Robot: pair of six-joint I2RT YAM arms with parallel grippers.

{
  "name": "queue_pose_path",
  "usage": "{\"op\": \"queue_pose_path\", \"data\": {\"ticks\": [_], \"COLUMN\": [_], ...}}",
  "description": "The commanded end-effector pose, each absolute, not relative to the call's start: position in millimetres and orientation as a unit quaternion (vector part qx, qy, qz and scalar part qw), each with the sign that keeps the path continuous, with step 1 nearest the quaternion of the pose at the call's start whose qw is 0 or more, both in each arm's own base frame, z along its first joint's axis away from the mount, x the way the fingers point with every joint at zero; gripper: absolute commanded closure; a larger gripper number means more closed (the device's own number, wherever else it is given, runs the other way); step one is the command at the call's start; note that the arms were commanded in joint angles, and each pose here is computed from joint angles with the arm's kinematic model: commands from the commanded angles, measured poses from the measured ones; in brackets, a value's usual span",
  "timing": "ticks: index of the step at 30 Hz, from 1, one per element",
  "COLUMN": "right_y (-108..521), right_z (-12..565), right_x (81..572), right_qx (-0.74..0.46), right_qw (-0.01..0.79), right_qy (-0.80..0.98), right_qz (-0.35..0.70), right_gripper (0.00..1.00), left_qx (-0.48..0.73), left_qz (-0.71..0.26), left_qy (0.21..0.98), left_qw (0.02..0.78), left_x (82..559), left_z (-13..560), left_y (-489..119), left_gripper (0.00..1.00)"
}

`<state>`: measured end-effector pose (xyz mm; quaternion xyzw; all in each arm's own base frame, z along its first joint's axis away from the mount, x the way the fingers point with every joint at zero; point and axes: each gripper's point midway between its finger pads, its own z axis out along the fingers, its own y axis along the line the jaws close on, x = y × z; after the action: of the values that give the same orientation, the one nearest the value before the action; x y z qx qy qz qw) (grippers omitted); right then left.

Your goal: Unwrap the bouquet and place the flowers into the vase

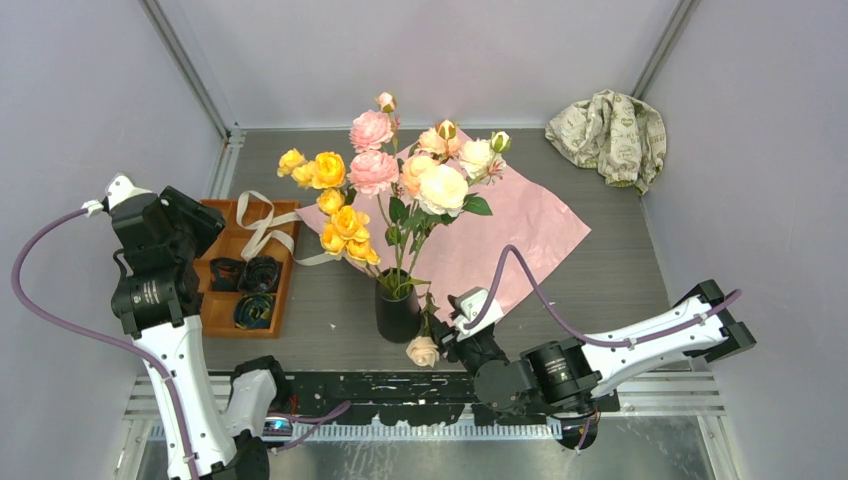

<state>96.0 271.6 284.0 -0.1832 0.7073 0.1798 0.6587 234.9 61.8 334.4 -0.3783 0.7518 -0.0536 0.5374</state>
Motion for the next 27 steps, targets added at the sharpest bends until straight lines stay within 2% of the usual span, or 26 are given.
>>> {"op": "queue_pose_path", "data": {"ticks": [1, 5, 11, 17, 27], "right_y": [286.1, 292.8, 301.9, 312.3, 321.2], "right_z": [327.0, 344.1, 356.1, 359.7, 361.4], "right_x": [89.3, 85.8, 80.2, 84.0, 131.9], "right_qx": [-0.156, -0.143, -0.142, -0.130, -0.083], "right_qw": [0.657, 0.653, 0.645, 0.644, 0.628], "right_qy": [0.697, 0.692, 0.687, 0.685, 0.686], "right_qz": [0.241, 0.272, 0.303, 0.314, 0.358], "right_gripper": [0.55, 0.77, 0.98, 0.99, 0.99], "left_qx": [-0.375, -0.375, -0.373, -0.372, -0.372], "left_qz": [-0.059, -0.059, -0.059, -0.055, -0.047], "left_qy": [0.738, 0.738, 0.736, 0.736, 0.737], "left_qw": [0.558, 0.559, 0.561, 0.562, 0.563], "left_x": [232.6, 232.0, 230.0, 229.1, 229.1], "left_z": [348.5, 348.8, 350.5, 350.7, 351.3], "left_y": [61.0, 60.8, 60.3, 61.2, 64.0], "left_gripper": [0.54, 0.54, 0.54, 0.54, 0.54]}}
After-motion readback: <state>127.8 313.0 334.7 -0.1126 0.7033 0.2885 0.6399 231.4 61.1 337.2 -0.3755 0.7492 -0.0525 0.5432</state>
